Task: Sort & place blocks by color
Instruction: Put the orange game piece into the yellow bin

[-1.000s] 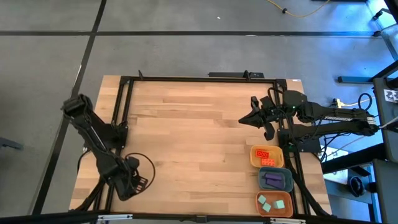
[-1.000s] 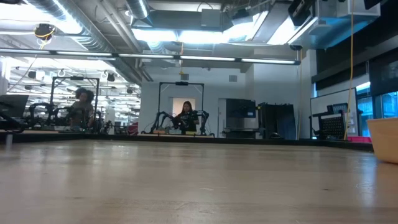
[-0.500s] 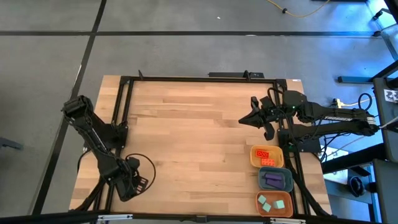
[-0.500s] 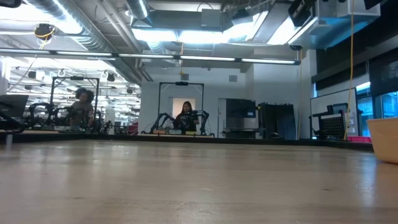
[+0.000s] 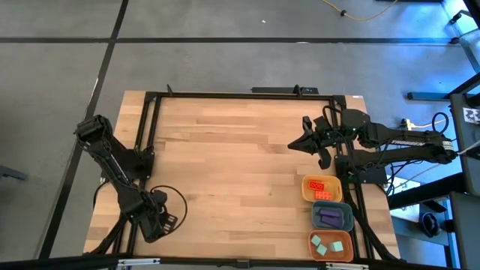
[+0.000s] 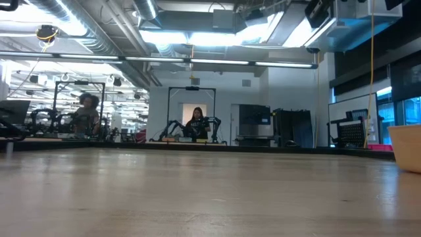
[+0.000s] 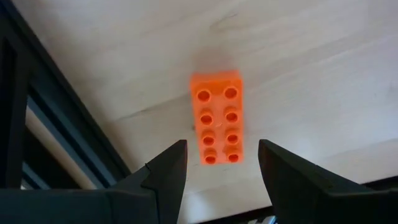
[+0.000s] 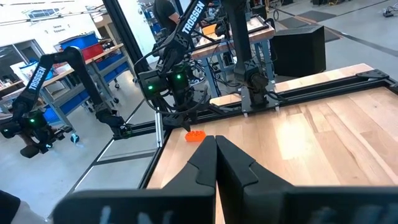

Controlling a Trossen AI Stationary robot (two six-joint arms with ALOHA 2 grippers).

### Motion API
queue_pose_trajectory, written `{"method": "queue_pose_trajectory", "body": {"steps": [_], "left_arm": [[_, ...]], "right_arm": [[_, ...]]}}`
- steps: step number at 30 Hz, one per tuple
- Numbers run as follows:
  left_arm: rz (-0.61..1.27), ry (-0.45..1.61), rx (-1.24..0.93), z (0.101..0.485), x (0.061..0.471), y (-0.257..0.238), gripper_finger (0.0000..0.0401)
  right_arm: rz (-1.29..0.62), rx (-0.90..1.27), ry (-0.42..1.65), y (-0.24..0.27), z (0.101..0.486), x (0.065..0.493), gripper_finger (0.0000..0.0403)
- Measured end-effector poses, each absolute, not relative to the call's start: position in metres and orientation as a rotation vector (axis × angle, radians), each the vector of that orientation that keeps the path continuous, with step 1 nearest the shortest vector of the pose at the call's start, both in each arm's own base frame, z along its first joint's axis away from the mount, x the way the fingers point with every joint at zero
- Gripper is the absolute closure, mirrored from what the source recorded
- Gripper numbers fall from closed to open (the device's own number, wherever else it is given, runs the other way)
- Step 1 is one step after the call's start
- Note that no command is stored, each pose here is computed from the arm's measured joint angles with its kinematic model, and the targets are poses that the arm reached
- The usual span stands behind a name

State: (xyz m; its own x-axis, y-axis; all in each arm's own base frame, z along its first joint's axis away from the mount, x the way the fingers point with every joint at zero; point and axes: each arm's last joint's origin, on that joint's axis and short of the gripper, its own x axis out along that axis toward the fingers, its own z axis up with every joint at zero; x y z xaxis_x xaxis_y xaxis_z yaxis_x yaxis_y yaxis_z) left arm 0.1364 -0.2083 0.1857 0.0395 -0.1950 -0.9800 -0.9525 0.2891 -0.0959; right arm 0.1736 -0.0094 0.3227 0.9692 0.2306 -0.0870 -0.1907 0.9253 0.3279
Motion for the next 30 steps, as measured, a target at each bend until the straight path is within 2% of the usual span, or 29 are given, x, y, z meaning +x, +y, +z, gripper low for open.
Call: {"method": "queue_pose_trajectory", "body": {"steps": [6,18,30], "left_arm": [[0.843,1.400,-1.151,0.185,0.137,-0.208,0.0211],[0.853,1.387,-1.194,0.160,0.137,-0.197,0.0211],[0.823,1.372,-1.212,0.158,0.138,-0.197,0.0211]], "right_arm": [[0.217,0.324,0.125,-0.009,0.323,0.174,0.0402],[0.216,0.328,0.125,-0.009,0.323,0.174,0.0402],[0.216,0.328,0.125,-0.009,0.323,0.174,0.0402]]}}
